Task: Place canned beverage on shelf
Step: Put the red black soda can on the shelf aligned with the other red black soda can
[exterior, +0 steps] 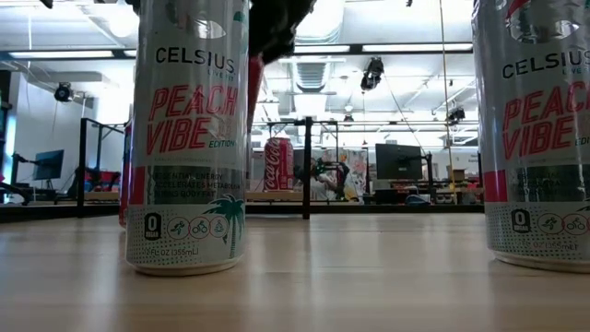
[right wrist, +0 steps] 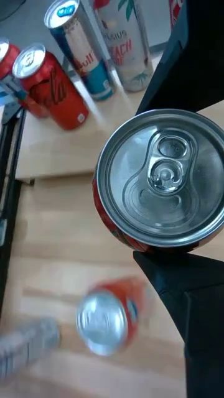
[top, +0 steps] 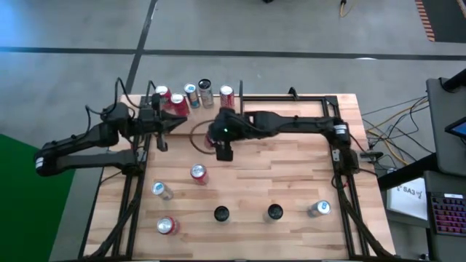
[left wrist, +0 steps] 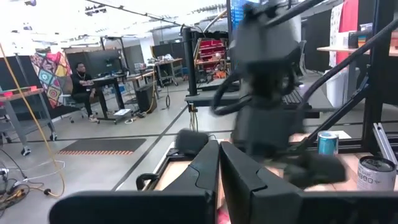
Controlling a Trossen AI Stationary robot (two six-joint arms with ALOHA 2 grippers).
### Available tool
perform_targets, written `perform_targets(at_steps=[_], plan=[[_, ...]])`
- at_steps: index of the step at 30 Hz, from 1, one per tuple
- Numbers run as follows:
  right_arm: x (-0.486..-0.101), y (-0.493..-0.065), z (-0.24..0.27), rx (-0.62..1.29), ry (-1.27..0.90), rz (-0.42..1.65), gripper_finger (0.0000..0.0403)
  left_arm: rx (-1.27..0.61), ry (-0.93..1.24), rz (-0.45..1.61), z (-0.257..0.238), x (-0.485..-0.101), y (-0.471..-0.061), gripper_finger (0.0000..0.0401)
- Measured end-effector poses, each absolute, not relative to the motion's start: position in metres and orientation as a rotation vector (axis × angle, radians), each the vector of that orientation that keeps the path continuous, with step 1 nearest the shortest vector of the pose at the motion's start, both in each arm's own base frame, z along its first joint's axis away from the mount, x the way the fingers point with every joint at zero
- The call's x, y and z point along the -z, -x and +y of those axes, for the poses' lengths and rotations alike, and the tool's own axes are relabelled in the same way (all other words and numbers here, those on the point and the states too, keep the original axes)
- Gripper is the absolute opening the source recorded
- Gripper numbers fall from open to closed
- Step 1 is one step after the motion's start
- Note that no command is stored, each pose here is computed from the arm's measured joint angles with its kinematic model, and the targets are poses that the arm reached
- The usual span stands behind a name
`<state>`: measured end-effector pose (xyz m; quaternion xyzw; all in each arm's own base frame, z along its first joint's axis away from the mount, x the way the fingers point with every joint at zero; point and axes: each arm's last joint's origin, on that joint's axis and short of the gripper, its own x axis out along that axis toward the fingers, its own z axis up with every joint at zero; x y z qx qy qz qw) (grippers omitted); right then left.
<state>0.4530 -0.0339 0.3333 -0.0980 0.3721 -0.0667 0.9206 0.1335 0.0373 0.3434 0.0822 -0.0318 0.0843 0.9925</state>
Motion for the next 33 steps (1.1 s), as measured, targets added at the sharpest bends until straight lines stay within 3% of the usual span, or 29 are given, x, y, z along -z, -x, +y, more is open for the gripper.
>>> perform_targets(at_steps=[14, 33], plan=[[-0.311, -0.481, -0.107, 0.208, 0.087, 0.815, 0.0292, -0.171, -0.167, -0.086, 0.033, -0.346, -0.119, 0.0], [-0.287, -0.483, -0.141, 0.267, 0.036, 0.869, 0.0292, -0.17, -0.161, -0.083, 0.033, -0.346, -0.12, 0.0]])
